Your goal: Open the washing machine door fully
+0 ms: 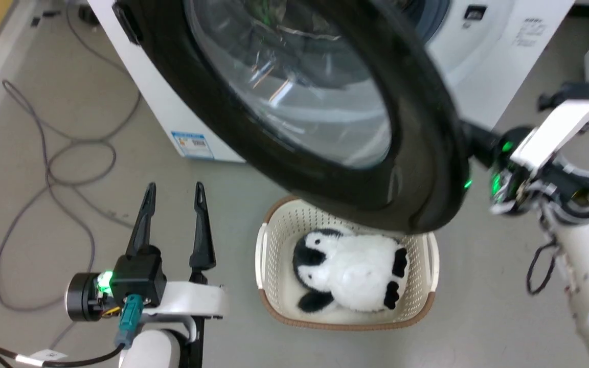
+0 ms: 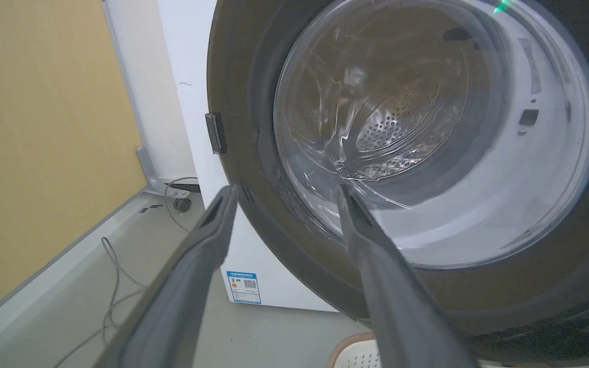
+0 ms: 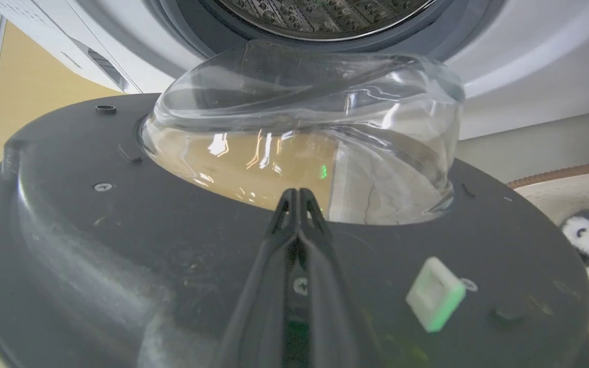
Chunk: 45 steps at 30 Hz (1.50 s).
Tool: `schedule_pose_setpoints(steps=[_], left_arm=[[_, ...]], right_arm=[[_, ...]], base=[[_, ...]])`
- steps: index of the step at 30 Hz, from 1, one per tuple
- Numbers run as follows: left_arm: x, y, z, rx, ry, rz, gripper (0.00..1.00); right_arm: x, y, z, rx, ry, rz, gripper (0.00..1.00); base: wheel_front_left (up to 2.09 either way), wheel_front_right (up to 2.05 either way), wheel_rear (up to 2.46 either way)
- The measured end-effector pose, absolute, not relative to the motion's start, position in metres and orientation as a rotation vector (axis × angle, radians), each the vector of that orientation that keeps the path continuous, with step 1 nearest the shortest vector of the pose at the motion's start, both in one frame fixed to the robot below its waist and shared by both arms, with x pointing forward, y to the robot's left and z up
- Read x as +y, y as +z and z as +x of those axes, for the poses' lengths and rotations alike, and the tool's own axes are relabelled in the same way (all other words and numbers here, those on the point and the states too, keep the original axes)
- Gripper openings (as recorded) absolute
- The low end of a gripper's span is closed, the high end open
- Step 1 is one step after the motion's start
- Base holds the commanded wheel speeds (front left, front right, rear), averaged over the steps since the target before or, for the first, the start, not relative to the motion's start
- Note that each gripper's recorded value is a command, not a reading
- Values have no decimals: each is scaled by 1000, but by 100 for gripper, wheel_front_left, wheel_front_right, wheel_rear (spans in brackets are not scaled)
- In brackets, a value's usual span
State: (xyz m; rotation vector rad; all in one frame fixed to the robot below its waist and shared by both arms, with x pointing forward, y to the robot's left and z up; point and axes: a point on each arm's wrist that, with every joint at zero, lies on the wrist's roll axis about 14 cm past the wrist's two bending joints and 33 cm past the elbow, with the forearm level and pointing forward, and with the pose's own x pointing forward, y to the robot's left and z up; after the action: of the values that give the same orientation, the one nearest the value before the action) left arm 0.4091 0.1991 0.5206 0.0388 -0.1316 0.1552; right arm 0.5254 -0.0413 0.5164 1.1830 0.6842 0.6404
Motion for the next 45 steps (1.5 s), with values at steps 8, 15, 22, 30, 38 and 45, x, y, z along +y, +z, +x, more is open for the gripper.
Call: schedule_pose_setpoints(steps=[8, 15, 22, 30, 38, 45], left_arm=[[198, 528, 395, -146, 148, 39, 100], [197, 529, 385, -149, 141, 33, 100], [197, 532, 376, -154, 139, 37, 100], [203, 534, 363, -161, 158, 43, 100], [207, 532, 351, -156, 171, 42, 100], [206, 531, 347, -155, 170, 40, 100]], right_arm=[[-18, 516, 475, 752, 736, 1147, 0], [4, 520, 434, 791, 821, 1172, 0], [24, 517, 393, 843, 892, 1171, 0], [54, 519, 342, 902, 992, 1168, 0], [51, 528, 330, 820, 973, 1180, 0], [2, 563, 370, 449, 794, 1132, 0]], base=[[0, 0, 0], [0, 0, 0], [0, 0, 0], [0, 0, 0], [0, 0, 0], [0, 0, 0]])
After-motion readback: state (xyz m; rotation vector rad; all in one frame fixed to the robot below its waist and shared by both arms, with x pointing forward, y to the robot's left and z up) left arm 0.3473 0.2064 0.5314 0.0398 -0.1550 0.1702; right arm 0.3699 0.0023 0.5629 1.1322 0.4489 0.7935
